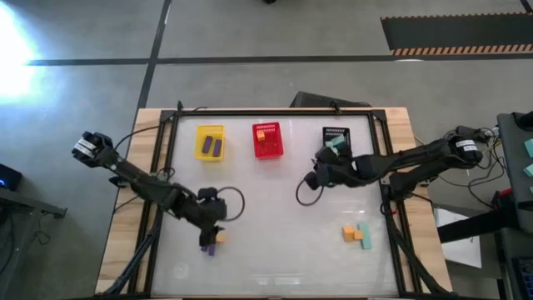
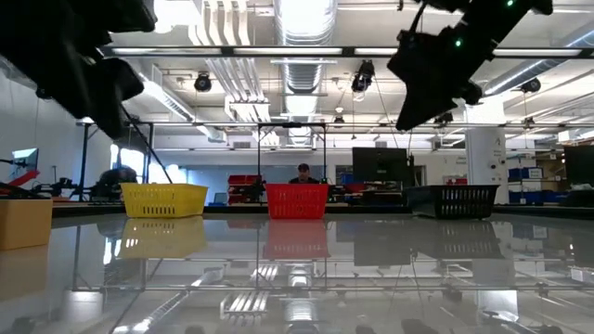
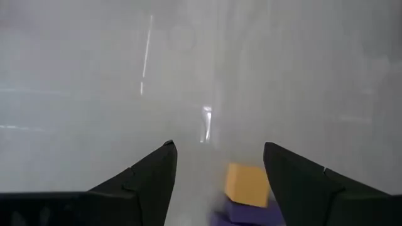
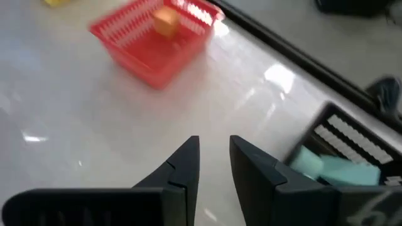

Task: Sort & place blocks by color
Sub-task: Put the yellow block into the red bin

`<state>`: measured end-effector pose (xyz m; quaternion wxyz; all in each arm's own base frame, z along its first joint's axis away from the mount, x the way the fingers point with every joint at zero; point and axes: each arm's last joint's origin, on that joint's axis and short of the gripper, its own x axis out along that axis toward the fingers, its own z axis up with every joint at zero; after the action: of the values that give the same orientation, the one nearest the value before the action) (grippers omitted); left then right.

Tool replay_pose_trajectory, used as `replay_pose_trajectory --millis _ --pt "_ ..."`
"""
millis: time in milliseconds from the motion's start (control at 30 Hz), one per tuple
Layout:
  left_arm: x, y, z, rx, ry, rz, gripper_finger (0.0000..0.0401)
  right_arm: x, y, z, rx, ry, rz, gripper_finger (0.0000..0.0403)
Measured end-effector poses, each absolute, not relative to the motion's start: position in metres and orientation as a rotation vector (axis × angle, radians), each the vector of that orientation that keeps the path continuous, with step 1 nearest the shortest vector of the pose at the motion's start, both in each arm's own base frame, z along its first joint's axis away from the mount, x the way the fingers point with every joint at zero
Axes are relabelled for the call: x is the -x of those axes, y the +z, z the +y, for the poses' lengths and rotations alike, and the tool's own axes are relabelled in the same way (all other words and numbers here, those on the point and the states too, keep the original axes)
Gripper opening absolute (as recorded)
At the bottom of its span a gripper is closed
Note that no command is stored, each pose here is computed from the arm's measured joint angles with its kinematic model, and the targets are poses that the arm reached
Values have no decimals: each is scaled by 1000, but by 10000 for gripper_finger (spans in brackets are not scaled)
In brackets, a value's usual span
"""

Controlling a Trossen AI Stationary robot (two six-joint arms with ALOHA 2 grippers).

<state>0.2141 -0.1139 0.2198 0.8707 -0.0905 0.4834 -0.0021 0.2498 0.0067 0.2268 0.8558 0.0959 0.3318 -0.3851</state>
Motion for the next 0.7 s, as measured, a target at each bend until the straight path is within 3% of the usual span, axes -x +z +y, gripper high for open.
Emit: replay_pose_trajectory --millis 400,700 --pt "-218 175 -146 66 -39 1175 221 -252 231 29 -166 -763 623 83" --pt "-221 172 -148 73 -45 1169 221 -252 230 29 -166 -763 623 84"
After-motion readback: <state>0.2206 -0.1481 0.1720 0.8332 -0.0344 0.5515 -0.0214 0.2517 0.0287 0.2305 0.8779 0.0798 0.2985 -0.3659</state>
